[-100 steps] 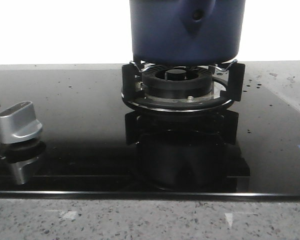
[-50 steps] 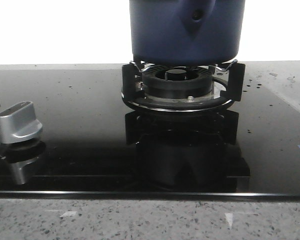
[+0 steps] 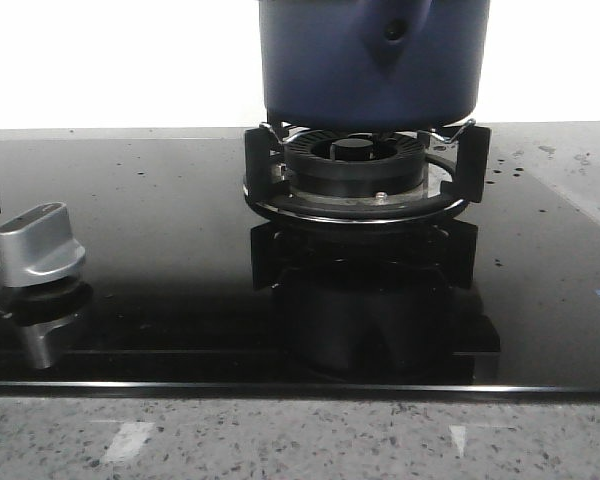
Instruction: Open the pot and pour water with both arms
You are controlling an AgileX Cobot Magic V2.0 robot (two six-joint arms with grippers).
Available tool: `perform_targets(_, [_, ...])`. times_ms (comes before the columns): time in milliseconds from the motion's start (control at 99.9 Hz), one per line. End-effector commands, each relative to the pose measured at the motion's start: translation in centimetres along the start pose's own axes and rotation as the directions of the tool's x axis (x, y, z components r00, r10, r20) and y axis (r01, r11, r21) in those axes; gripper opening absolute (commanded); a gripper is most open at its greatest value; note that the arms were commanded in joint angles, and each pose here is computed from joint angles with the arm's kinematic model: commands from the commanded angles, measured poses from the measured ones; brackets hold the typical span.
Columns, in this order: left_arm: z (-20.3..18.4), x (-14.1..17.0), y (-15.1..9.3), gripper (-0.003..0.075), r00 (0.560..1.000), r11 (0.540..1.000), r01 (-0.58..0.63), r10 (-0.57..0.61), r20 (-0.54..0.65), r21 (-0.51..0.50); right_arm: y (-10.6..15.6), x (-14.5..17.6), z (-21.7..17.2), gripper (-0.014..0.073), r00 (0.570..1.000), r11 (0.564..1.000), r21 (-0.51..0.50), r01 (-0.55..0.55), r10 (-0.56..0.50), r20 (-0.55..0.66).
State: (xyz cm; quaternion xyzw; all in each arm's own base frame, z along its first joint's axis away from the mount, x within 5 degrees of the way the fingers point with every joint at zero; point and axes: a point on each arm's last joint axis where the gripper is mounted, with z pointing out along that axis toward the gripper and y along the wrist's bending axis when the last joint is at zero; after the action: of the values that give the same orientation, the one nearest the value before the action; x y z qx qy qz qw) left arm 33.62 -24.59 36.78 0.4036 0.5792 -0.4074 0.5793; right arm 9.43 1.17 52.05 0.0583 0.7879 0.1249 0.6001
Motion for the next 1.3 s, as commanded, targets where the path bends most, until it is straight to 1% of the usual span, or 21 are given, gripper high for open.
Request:
perform_targets(0, [-1.9,-4.9,-1.0,0.0547,0.988,1.000,0.007,-0.009,0.157,0.013,0.3,-1.2,-0.7,-0.0069,0.994,1.000,-0.019,0.015,-0.013,0.106])
perform_targets(120, [-3.2,-5.8,-0.5,0.0545,0.984,0.999,0.034,-0.031,0.174,-0.010,0.3,-1.2,-0.7,-0.0069,0.994,1.000,-0.018,0.024,-0.022,0.106])
perform_targets(170, [-4.0,-6.4,-0.3,0.0519,0.982,0.998,0.059,-0.056,0.180,-0.013,0.3,-1.2,-0.7,-0.0069,0.993,0.999,-0.015,0.052,-0.050,0.107])
perform_targets(240, [-5.3,-7.2,-0.2,0.0402,0.981,0.995,0.095,-0.090,0.169,-0.022,0.3,-1.1,-0.8,-0.0069,0.989,0.996,-0.012,0.092,-0.090,0.113])
perform_targets(290, [-6.5,-7.7,-0.4,0.0265,0.985,0.996,0.081,-0.073,0.156,-0.046,0.3,-0.8,-1.2,-0.0069,0.984,0.993,-0.013,0.121,-0.118,0.133])
perform_targets(360, [-8.2,-8.5,-1.2,0.0114,0.989,0.996,0.040,-0.028,0.146,-0.083,0.2,0.1,-1.5,-0.0069,0.976,0.987,-0.022,0.158,-0.153,0.157])
perform_targets(411, [-9.6,-9.1,-2.0,0.0036,0.990,0.995,0.007,0.008,0.138,-0.102,0.0,1.1,-1.7,-0.0069,0.971,0.983,-0.027,0.182,-0.176,0.163])
perform_targets(461, [-11.1,-9.8,-3.3,-0.0019,0.990,0.992,-0.035,0.052,0.133,-0.122,-0.3,2.3,-1.9,-0.0069,0.965,0.978,-0.030,0.204,-0.196,0.171])
perform_targets(521, [-12.8,-10.2,-4.6,-0.0020,0.989,0.986,-0.077,0.095,0.117,-0.148,-0.8,4.1,-1.8,-0.0069,0.962,0.976,-0.026,0.218,-0.211,0.173])
perform_targets(621, [-15.5,-10.1,-7.2,-0.0020,0.985,0.964,-0.124,0.149,0.091,-0.237,-1.7,7.1,-2.6,-0.0069,0.943,0.974,-0.016,0.225,-0.214,0.253])
perform_targets(631, [-16.0,-10.4,-7.5,-0.0020,0.982,0.955,-0.132,0.162,0.094,-0.266,-1.7,7.2,-2.7,-0.0069,0.938,0.974,-0.015,0.225,-0.212,0.274])
perform_targets(711, [-18.3,-9.5,-9.5,-0.0020,0.977,0.919,-0.177,0.208,0.053,-0.352,-2.4,9.6,-3.3,-0.0070,0.910,0.976,-0.013,0.217,-0.197,0.365])
perform_targets(741, [-19.4,-9.4,-10.4,-0.0020,0.971,0.897,-0.196,0.233,0.047,-0.396,-2.6,10.2,-3.6,-0.0070,0.895,0.976,-0.011,0.216,-0.193,0.401])
perform_targets(811, [-21.6,-8.1,-12.2,-0.0020,0.966,0.851,-0.215,0.259,0.027,-0.480,-3.1,11.9,-4.0,-0.0070,0.878,0.977,-0.009,0.214,-0.189,0.439])
perform_targets(871, [-23.2,-6.9,-13.4,-0.0020,0.963,0.814,-0.214,0.267,0.021,-0.540,-3.4,13.0,-4.1,-0.0070,0.875,0.977,-0.008,0.214,-0.188,0.447])
perform_targets(911, [-24.5,-5.8,-14.4,-0.0020,0.962,0.785,-0.208,0.272,0.024,-0.583,-3.5,13.6,-4.3,-0.0070,0.872,0.977,-0.009,0.214,-0.187,0.452])
perform_targets(921, [-24.6,-5.3,-14.5,-0.0020,0.964,0.787,-0.205,0.265,0.019,-0.582,-3.6,13.8,-4.3,-0.0070,0.872,0.977,-0.009,0.214,-0.187,0.452])
perform_targets(961, [-25.8,-4.5,-15.6,-0.0020,0.960,0.758,-0.202,0.280,0.029,-0.620,-3.7,14.2,-4.3,-0.0070,0.873,0.977,-0.009,0.214,-0.187,0.450])
perform_targets(1021, [-27.3,-2.7,-17.0,-0.0020,0.956,0.731,-0.197,0.291,0.036,-0.653,-3.8,14.8,-4.3,-0.0070,0.875,0.977,-0.009,0.214,-0.188,0.447])
perform_targets(1151, [-29.6,0.3,-18.8,-0.0020,0.948,0.667,-0.173,0.313,0.061,-0.725,-3.9,15.0,-4.4,-0.0070,0.872,0.978,-0.016,0.207,-0.177,0.456])
perform_targets(1292, [-30.9,1.4,-19.8,-0.0020,0.938,0.643,-0.145,0.331,0.102,-0.752,-3.8,14.9,-4.5,-0.0069,0.868,0.978,-0.017,0.206,-0.175,0.465])
